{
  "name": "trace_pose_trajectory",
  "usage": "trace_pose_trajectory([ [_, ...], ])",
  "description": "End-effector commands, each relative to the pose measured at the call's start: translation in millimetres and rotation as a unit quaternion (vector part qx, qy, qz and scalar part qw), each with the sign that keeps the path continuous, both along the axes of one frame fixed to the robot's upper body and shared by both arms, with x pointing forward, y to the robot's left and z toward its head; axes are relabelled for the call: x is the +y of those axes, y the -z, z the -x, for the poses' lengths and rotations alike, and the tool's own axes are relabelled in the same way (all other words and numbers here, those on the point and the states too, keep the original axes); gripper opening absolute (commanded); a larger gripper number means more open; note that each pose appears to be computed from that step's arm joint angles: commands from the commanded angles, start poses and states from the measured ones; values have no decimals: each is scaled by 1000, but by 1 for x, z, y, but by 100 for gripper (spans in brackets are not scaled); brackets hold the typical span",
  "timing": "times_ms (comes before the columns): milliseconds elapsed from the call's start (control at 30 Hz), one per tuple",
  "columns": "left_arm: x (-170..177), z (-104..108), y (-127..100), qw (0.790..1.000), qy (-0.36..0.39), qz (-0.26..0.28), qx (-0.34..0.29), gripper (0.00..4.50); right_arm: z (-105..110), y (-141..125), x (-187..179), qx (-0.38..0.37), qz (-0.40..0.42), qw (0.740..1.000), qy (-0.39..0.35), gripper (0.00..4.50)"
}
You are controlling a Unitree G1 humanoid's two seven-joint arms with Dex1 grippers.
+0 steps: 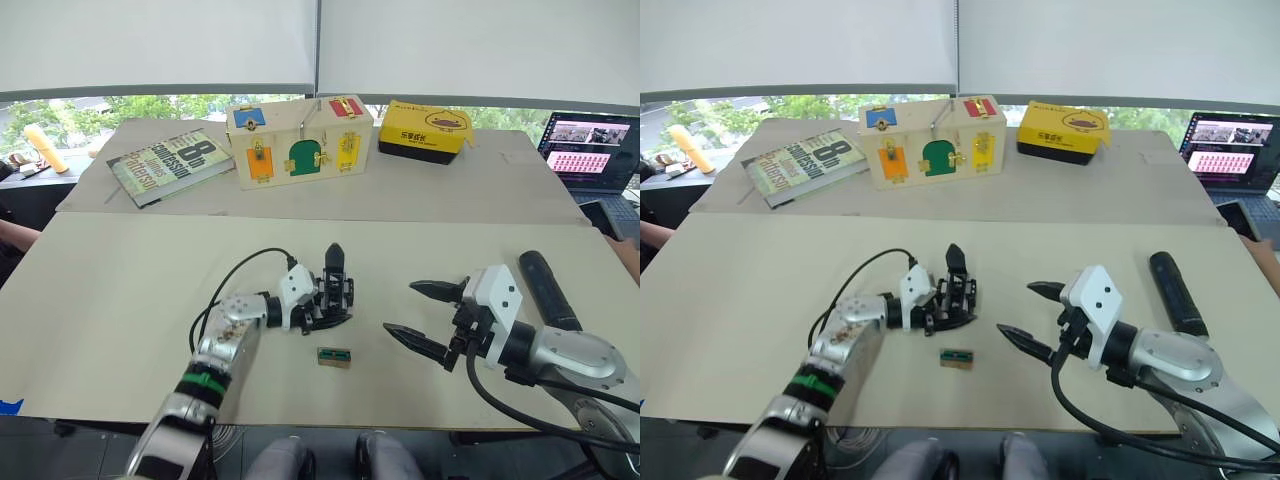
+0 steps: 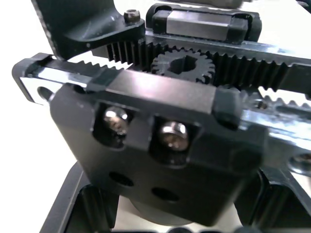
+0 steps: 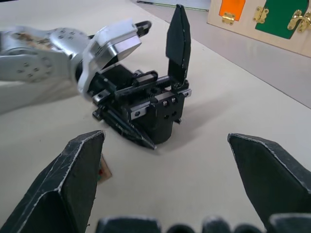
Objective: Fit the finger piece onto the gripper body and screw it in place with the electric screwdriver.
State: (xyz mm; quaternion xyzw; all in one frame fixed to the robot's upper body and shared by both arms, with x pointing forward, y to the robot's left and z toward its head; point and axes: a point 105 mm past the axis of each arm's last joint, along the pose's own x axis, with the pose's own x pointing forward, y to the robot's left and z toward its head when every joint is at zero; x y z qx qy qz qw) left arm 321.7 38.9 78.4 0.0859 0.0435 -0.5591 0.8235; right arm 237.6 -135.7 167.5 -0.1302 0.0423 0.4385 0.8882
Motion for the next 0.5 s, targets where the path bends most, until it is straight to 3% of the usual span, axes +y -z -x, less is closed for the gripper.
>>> trace_pose_trajectory([
  [33,-10,2,-28,999,-17,19,-30,241,3,-10,2,-31,-2,1000,0,450],
  [333,-7,-6,-12,999,-19,-18,-40,241,5,-7,1,-26,1,1000,3,450],
  [367,-7,-6,-11,999,-15,-17,-36,344,5,-7,1,-26,1,1000,3,450],
  [433,-5,-4,-9,999,-7,-19,-33,423,6,-7,1,-25,4,1000,2,450],
  [500,3,-4,-8,999,-5,-27,-31,444,8,-8,-1,-19,10,1000,-3,450],
])
